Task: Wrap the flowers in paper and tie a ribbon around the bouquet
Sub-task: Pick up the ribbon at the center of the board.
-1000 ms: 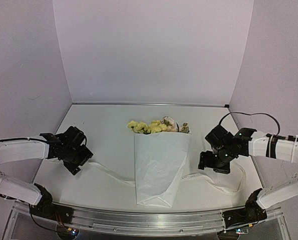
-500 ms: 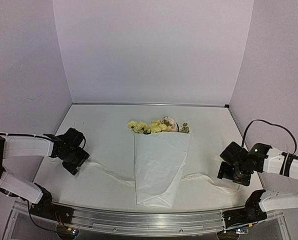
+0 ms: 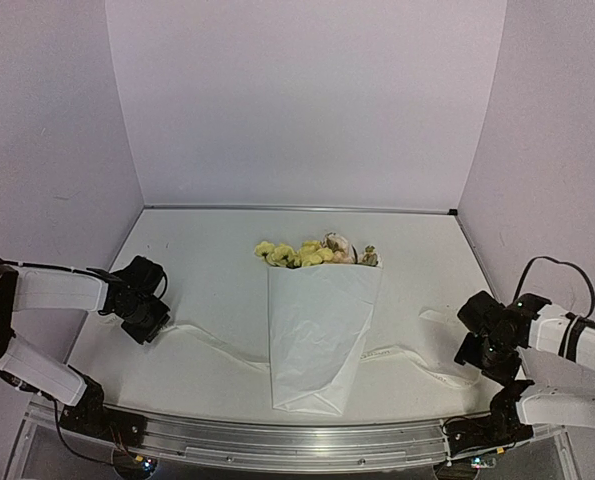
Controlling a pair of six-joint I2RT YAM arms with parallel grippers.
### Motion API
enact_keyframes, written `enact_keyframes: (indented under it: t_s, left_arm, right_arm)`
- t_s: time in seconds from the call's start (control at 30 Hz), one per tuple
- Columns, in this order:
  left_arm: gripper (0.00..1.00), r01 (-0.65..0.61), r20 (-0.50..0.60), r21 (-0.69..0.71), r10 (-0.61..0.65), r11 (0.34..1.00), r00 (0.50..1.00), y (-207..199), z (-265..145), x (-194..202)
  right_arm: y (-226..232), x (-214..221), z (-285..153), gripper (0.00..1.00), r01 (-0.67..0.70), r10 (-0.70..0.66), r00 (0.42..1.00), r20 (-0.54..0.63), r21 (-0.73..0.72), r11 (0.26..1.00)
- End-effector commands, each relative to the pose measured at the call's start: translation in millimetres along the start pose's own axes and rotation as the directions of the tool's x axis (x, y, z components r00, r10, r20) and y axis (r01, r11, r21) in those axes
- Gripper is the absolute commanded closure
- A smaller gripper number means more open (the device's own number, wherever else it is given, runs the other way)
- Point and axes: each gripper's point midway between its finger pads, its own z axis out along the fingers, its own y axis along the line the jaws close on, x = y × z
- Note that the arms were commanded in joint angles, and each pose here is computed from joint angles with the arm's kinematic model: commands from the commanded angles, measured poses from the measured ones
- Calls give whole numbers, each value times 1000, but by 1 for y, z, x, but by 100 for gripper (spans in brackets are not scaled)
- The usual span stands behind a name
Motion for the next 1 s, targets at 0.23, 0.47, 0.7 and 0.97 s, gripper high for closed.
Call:
enact_keyframes:
  t_s: [0.23,0.47,0.7,0.97]
  left_arm:
    - [87,-39,49,33,37,999,998,-8,0,-10]
    - [94,-52,45,36,50,998,998,-9,3,-9]
    - [100,-71,47,54,68,996,997,-18,5,-11]
    - [100,-68,53,86,63,994,997,-35,4,-30]
  right_arm:
    - [5,23,32,31,-113,108,976,-188,-17,993]
    - [5,20,39,63,-146,140,967,-212,-9,989]
    - [13,4,34,99,-139,130,972,-197,-35,990]
    - [36,-40,22,100,-168,155,977,-148,-79,983]
